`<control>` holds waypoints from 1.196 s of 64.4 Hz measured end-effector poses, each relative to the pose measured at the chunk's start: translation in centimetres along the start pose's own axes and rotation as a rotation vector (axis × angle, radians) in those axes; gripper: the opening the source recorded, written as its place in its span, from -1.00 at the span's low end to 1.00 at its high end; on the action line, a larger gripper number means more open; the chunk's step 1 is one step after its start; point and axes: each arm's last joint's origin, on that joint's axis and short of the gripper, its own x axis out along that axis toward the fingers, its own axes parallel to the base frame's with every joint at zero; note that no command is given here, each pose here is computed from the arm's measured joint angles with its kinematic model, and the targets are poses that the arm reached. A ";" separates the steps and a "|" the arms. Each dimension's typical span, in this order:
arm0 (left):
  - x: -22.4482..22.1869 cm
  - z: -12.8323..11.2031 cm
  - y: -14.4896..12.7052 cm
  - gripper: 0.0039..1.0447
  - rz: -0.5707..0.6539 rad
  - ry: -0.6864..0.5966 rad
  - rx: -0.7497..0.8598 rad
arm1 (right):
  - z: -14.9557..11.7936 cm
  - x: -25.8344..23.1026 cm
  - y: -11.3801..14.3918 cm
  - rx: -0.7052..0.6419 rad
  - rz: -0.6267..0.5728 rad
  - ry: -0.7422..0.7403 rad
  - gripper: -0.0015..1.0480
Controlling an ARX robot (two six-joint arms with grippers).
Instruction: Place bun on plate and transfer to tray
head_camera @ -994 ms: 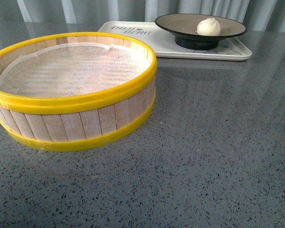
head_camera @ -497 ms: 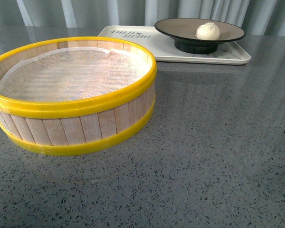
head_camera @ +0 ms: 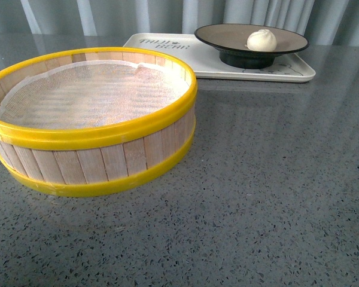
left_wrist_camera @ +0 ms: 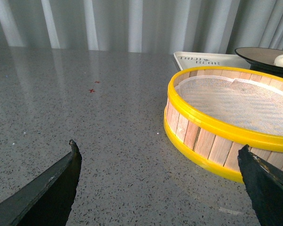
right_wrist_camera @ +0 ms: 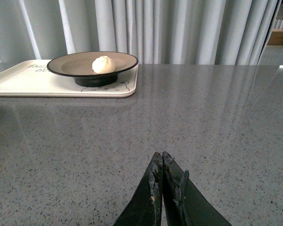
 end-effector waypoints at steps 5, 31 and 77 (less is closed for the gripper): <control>0.0 0.0 0.0 0.88 0.000 0.000 0.000 | -0.4 -0.3 0.0 0.000 0.000 -0.003 -0.97; 0.0 0.0 0.0 0.88 0.000 0.000 0.000 | -0.3 -1.3 0.0 0.000 0.000 -0.006 -0.97; 0.0 0.0 0.0 0.88 0.000 -0.001 0.000 | -0.6 -2.5 0.0 -0.002 0.000 -0.001 -0.91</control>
